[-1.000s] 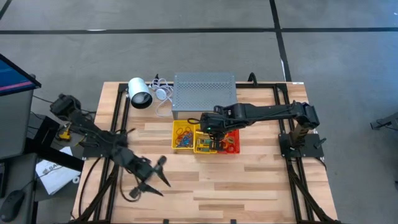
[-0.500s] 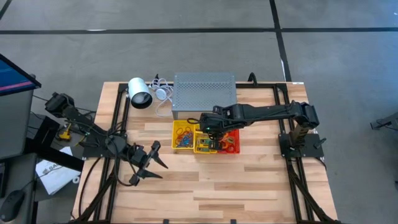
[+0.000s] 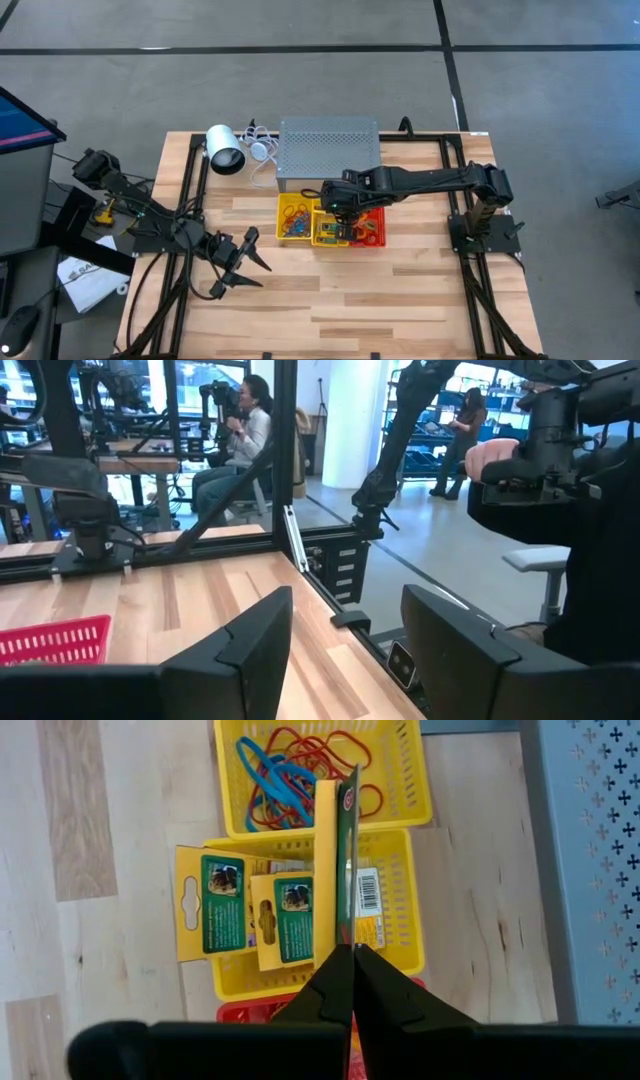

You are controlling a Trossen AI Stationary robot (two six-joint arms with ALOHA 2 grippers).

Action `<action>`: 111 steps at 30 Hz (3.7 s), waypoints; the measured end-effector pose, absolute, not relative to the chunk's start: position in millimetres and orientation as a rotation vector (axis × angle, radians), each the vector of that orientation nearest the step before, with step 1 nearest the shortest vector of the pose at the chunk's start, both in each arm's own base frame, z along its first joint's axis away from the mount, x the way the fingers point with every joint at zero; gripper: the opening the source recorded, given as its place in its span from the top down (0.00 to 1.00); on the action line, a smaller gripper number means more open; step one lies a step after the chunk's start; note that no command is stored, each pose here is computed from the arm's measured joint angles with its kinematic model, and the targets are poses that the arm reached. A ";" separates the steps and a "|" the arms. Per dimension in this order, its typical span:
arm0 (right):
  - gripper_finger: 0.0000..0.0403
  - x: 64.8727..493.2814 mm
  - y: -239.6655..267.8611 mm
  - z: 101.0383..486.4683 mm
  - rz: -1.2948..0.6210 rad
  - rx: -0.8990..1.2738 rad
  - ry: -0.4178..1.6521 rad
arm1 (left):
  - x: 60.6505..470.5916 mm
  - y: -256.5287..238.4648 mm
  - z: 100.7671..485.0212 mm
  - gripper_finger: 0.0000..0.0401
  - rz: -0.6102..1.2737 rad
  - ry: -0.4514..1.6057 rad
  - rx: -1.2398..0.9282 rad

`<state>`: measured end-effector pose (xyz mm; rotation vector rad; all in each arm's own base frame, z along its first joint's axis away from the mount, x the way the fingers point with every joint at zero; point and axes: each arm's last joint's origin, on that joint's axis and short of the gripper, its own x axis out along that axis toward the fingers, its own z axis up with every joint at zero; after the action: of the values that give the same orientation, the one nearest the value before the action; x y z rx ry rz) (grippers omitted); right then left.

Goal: Pick & Place Office Desk Supplies
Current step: Put the crayon box into the right yellow basket, then put the red basket with spring keychains on the shelf

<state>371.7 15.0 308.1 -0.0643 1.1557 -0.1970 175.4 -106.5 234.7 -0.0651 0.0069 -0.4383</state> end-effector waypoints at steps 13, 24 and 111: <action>1.00 381.7 15.1 280.7 -0.214 -0.070 1.255 | 175.4 -106.4 231.6 0.54 -0.435 0.046 -0.096; 1.00 391.3 15.9 261.5 -0.209 -0.074 1.306 | 175.4 -106.4 229.6 0.54 -0.433 0.068 -0.099; 1.00 85.4 64.9 318.1 0.517 0.042 -0.076 | 112.1 -49.3 272.5 0.99 -0.338 -0.121 0.016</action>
<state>85.4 64.9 318.1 0.0425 -0.0761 0.5168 112.1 -49.3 272.5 0.0161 -0.1214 -0.3382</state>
